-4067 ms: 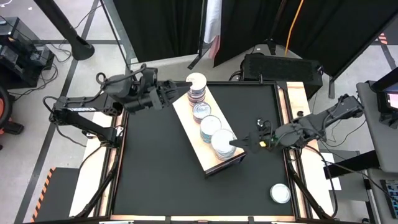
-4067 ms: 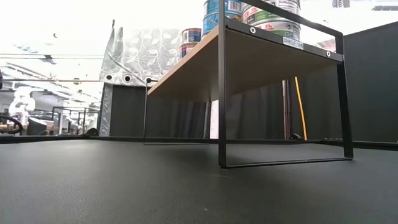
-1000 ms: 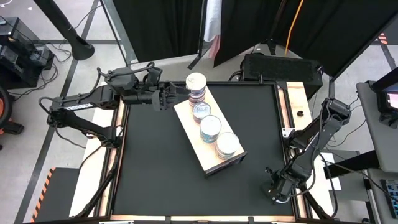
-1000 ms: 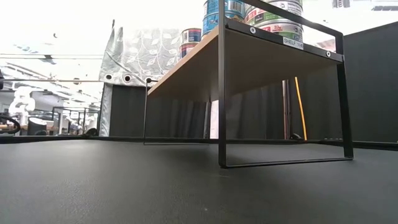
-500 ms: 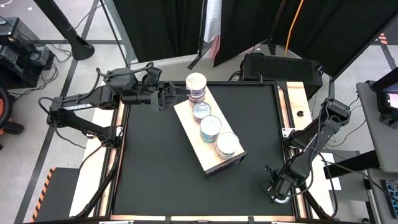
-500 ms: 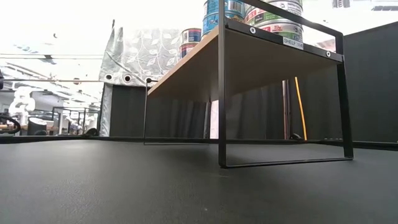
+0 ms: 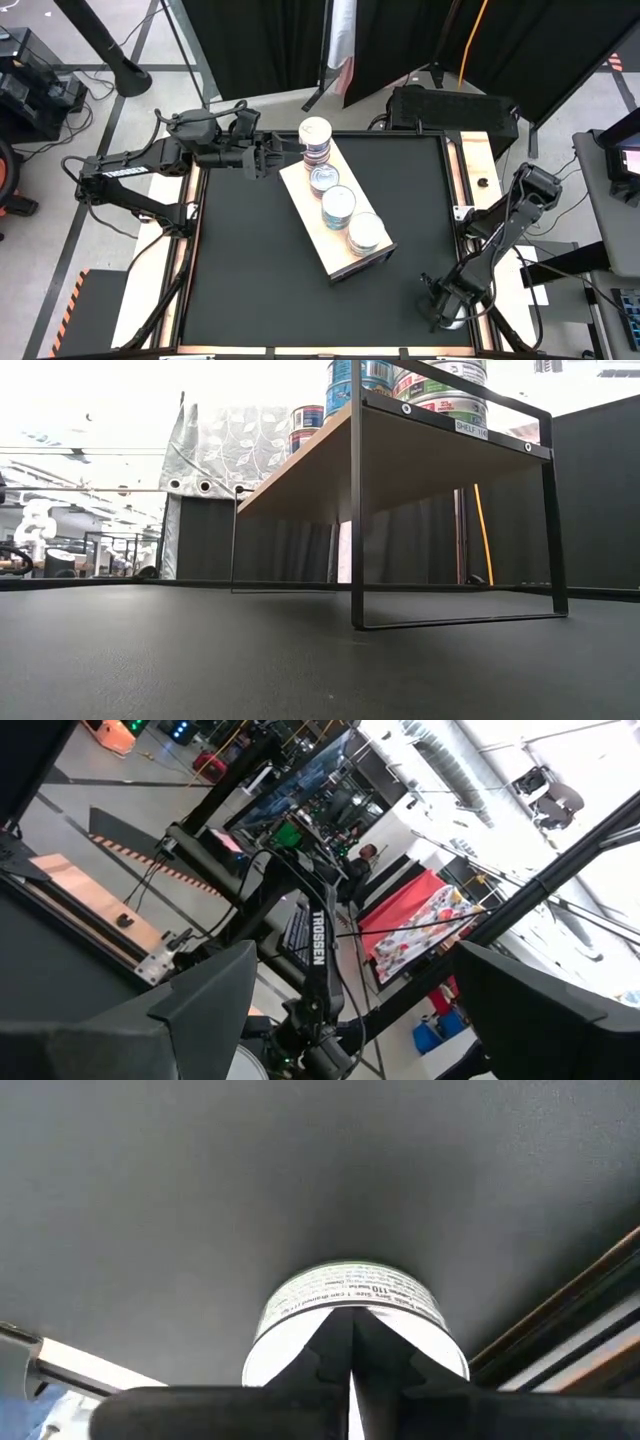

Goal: Stack canned seafood by type on shelf
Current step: Stack the green tuna can on top of the stacked green tuna can on the shelf

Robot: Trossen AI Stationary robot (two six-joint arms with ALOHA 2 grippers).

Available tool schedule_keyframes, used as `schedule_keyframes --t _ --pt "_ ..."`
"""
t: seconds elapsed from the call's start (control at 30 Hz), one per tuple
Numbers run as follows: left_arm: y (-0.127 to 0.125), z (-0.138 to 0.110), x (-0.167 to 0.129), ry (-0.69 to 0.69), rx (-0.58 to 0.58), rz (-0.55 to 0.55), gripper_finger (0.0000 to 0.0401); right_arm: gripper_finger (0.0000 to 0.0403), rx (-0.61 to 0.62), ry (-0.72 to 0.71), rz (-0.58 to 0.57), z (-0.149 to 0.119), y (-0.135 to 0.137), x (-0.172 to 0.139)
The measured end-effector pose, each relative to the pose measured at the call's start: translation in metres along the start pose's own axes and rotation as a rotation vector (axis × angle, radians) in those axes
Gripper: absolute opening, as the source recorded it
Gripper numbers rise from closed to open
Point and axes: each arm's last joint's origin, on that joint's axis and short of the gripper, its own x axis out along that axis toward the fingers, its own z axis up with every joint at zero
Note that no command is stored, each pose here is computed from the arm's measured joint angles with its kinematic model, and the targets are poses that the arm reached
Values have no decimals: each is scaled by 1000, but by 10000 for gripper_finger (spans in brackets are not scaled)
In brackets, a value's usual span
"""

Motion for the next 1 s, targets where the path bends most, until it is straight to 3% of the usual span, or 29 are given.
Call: schedule_keyframes --t 0.13,0.3,0.5,0.8,1.0 --pt "0 0 0 -1 1 3 335 0 -4 5 -10 11 5 1" --pt "1 0 0 0 9 4 335 0 30 -132 30 36 12 3" --pt "3 -2 0 23 3 31 335 0 13 -121 64 49 15 -8" --pt "2 -2 -3 28 1 37 335 0 -1 -47 169 35 -2 -45" --pt "0 0 -7 19 4 27 335 0 39 -23 107 7 -8 -31"
